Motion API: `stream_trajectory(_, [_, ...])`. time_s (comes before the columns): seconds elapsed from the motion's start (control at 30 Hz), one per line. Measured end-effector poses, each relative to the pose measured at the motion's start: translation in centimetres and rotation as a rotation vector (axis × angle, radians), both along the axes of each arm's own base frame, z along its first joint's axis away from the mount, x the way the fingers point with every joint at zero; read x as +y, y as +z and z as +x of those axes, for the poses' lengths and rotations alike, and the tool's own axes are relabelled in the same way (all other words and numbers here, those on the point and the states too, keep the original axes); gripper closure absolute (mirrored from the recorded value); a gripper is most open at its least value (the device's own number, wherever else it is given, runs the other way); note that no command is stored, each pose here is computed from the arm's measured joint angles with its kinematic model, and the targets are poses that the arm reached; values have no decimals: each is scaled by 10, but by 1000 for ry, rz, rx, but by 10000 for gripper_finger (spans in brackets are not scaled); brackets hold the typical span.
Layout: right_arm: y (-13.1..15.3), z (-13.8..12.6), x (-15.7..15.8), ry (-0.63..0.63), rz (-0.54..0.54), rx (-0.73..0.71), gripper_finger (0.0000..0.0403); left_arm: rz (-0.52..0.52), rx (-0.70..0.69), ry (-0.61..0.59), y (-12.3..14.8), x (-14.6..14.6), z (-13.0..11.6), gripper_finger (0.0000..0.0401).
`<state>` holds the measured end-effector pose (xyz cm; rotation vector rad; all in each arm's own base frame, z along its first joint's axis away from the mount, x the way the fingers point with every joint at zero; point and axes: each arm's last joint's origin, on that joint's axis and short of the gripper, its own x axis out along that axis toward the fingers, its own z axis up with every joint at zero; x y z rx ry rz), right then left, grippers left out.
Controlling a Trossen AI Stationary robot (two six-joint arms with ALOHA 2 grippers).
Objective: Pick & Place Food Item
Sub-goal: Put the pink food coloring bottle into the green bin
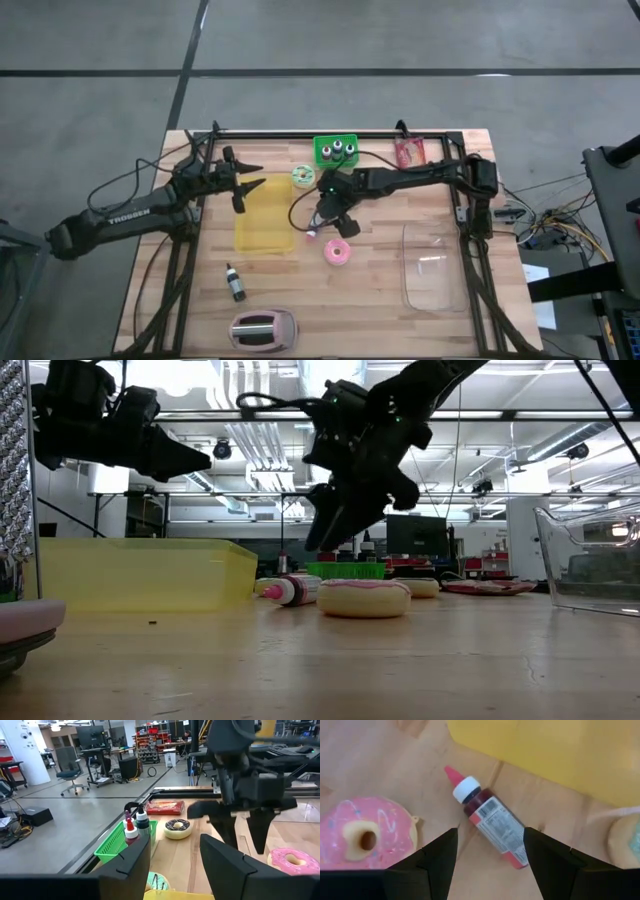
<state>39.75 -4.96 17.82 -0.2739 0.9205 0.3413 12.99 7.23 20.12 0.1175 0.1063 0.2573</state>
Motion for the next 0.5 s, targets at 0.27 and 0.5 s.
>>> stream_trajectory(0.27, [-7, 15, -3, 24, -30, 27, 179, -10, -3, 3, 0, 0, 0, 227])
stream_trajectory(0.5, [-6, 24, -5, 50, -44, 77, 179, -15, -2, 5, -1, 0, 0, 227])
